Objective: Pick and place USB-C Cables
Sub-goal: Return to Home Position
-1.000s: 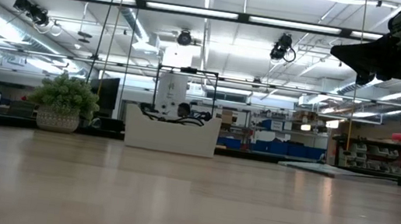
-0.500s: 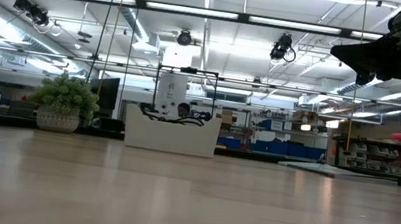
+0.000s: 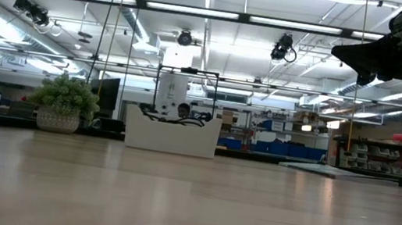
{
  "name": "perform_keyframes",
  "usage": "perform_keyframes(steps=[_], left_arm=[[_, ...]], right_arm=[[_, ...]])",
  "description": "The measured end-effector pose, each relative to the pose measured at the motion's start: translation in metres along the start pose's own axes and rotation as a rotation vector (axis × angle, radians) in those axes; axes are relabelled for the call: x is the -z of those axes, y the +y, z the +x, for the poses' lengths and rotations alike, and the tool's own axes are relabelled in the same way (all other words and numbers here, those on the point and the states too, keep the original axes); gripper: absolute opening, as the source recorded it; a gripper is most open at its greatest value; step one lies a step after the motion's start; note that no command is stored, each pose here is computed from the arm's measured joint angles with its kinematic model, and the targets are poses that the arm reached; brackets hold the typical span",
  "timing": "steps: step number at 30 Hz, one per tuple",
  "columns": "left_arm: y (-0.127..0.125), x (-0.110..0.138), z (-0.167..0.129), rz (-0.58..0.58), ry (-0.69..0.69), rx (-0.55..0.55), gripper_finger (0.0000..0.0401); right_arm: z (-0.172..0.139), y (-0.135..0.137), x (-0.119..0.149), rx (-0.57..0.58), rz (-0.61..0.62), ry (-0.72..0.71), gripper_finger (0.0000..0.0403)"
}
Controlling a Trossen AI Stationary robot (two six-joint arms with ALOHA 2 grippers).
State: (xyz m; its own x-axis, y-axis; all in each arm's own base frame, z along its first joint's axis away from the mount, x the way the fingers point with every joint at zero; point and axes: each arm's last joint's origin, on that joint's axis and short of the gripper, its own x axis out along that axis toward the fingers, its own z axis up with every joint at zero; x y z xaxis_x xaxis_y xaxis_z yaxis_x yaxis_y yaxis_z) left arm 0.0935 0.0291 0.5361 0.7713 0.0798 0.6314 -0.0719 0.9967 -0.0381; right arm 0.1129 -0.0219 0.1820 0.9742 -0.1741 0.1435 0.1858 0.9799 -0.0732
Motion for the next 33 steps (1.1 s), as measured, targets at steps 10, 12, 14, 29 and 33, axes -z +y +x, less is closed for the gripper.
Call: perform_keyframes(steps=[10,12,14,29,33], left_arm=[[-0.004,0.004,-0.021,0.009,0.192,-0.012,0.0011],[-0.005,0.007,-0.027,-0.001,0.251,-0.024,0.0011],[-0.005,0.011,-0.032,-0.011,0.274,-0.029,0.0011],[-0.003,0.074,-0.101,-0.190,0.112,-0.087,0.0011],[-0.001,0.096,-0.119,-0.269,0.087,-0.109,0.0011]], right_arm=[[0.000,0.000,0.000,0.000,0.000,0.000,0.0020],[0.000,0.000,0.000,0.000,0.000,0.000,0.0020],[0.000,0.000,0.000,0.000,0.000,0.000,0.0020],[0.000,0.000,0.000,0.000,0.000,0.000,0.0020],[0.000,0.000,0.000,0.000,0.000,0.000,0.0020]])
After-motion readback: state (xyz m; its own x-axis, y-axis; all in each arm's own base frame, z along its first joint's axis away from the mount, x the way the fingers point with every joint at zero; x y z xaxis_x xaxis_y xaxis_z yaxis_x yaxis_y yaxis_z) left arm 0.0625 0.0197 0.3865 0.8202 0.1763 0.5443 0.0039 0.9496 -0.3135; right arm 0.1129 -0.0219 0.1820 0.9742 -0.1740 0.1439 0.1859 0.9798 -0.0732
